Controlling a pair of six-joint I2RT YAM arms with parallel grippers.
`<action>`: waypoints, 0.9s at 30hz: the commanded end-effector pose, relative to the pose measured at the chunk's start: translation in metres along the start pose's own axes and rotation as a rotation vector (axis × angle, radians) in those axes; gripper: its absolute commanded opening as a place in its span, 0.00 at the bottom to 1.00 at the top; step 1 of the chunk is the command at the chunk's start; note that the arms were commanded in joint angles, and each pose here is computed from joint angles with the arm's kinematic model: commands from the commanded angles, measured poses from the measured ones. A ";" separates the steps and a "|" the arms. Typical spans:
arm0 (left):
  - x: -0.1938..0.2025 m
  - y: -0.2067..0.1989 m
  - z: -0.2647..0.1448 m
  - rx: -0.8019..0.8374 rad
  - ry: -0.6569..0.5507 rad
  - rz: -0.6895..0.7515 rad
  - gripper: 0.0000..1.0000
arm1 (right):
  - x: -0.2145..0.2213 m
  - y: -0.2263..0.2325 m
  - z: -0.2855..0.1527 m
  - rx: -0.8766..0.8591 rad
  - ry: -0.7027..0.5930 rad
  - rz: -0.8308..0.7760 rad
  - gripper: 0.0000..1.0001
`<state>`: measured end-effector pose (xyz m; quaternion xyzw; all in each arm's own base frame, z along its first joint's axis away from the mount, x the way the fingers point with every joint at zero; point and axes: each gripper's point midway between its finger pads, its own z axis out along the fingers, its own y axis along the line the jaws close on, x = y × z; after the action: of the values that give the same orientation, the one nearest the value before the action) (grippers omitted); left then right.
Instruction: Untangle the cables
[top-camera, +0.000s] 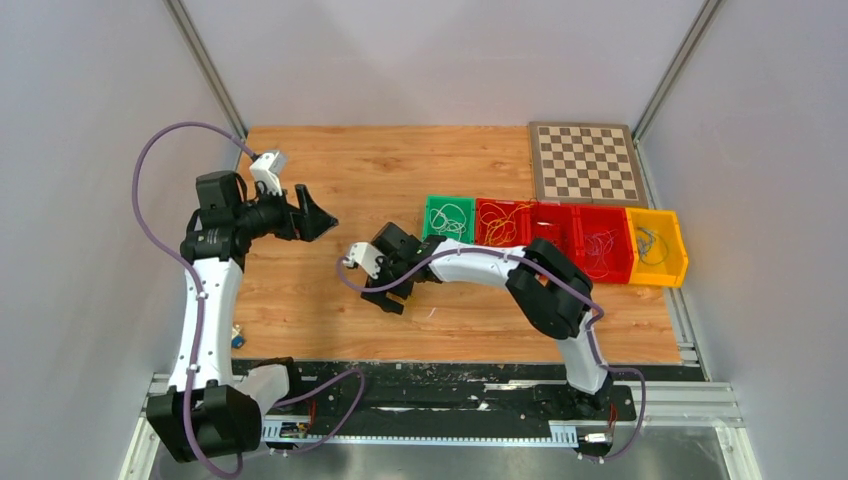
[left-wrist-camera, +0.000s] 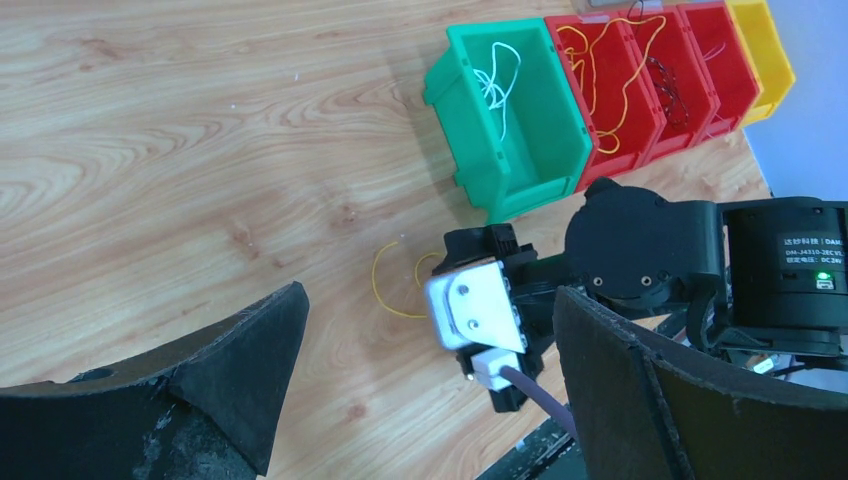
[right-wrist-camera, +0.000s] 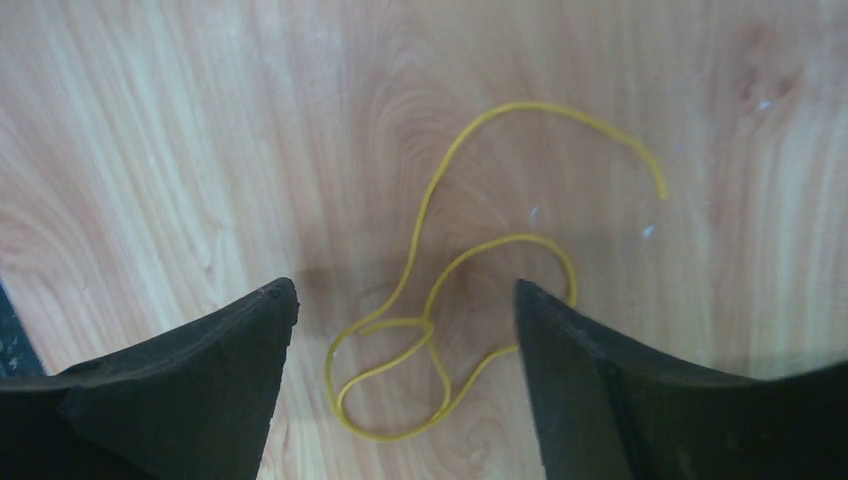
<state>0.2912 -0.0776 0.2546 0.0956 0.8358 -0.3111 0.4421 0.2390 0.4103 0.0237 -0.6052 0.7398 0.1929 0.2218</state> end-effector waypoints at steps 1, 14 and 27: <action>0.006 0.000 -0.009 -0.037 -0.007 0.009 1.00 | -0.012 -0.012 0.015 0.054 -0.024 0.014 0.68; -0.008 -0.020 -0.008 0.084 -0.045 0.031 1.00 | -0.089 -0.021 -0.152 -0.072 -0.436 -0.046 0.00; -0.034 -0.013 0.016 0.182 -0.067 0.001 0.98 | 0.016 -0.148 -0.274 0.300 -0.461 0.318 0.00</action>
<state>0.3006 -0.0927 0.2608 0.1131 0.8089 -0.3720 0.4409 0.3495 0.2435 0.2857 -0.4279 0.7144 0.2434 0.4972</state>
